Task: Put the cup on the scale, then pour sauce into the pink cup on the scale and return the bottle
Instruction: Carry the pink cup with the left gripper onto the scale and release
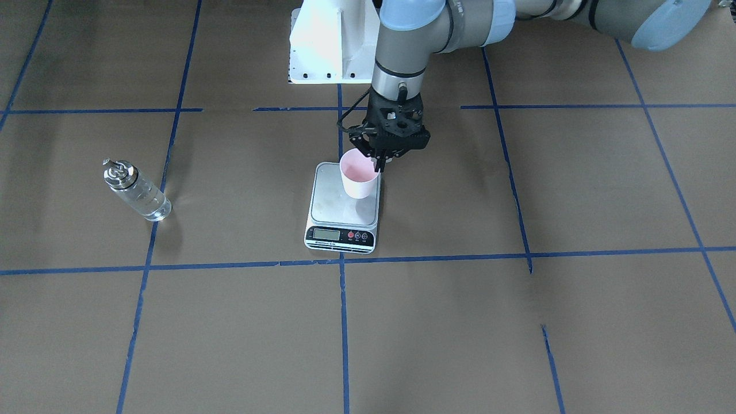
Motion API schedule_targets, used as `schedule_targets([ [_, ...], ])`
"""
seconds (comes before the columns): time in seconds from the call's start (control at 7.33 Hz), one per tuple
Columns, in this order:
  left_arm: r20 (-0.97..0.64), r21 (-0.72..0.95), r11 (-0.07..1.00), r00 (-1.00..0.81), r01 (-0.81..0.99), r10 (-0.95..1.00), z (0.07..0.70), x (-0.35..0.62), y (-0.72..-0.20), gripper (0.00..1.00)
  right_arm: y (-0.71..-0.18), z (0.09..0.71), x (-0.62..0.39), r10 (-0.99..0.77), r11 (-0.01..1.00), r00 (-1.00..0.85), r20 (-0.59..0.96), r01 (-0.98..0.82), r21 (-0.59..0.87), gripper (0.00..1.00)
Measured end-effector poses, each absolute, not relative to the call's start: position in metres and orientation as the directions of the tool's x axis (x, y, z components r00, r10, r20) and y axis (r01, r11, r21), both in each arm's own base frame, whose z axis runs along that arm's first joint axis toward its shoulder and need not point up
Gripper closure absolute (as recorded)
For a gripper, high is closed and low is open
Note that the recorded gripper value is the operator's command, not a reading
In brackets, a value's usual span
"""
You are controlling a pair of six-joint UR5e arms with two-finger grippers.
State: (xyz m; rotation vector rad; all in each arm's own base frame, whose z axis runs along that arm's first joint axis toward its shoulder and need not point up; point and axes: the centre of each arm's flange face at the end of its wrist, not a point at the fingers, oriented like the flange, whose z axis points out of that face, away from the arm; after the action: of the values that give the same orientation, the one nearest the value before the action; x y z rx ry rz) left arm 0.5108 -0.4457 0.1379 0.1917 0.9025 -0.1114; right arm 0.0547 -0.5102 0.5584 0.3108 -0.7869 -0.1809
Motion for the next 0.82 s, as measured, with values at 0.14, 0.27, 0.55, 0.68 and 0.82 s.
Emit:
schedule_targets([
  [0.14,-0.794,0.119,0.979,0.608,0.167,-0.007,0.14,0.526,-0.443,1.0,-0.51,0.558,0.055,-0.274,0.939,0.694,0.666,0.044,0.34,0.0],
  [0.27,-0.796,0.12,0.98,0.605,0.161,-0.002,0.142,0.533,-0.44,1.0,-0.51,0.558,0.055,-0.273,0.939,0.694,0.666,0.044,0.34,0.0],
  [0.55,-0.794,0.118,0.981,0.608,0.151,0.002,0.147,0.54,-0.435,0.89,-0.51,0.558,0.055,-0.273,0.939,0.694,0.666,0.043,0.34,0.0],
  [0.68,-0.793,0.118,0.982,0.609,0.149,0.003,0.148,0.541,-0.434,0.77,-0.51,0.558,0.055,-0.273,0.94,0.694,0.666,0.043,0.34,0.0],
  [0.82,-0.793,0.119,0.982,0.609,0.148,0.004,0.149,0.541,-0.434,0.57,-0.51,0.558,0.055,-0.272,0.94,0.695,0.666,0.043,0.339,0.0],
])
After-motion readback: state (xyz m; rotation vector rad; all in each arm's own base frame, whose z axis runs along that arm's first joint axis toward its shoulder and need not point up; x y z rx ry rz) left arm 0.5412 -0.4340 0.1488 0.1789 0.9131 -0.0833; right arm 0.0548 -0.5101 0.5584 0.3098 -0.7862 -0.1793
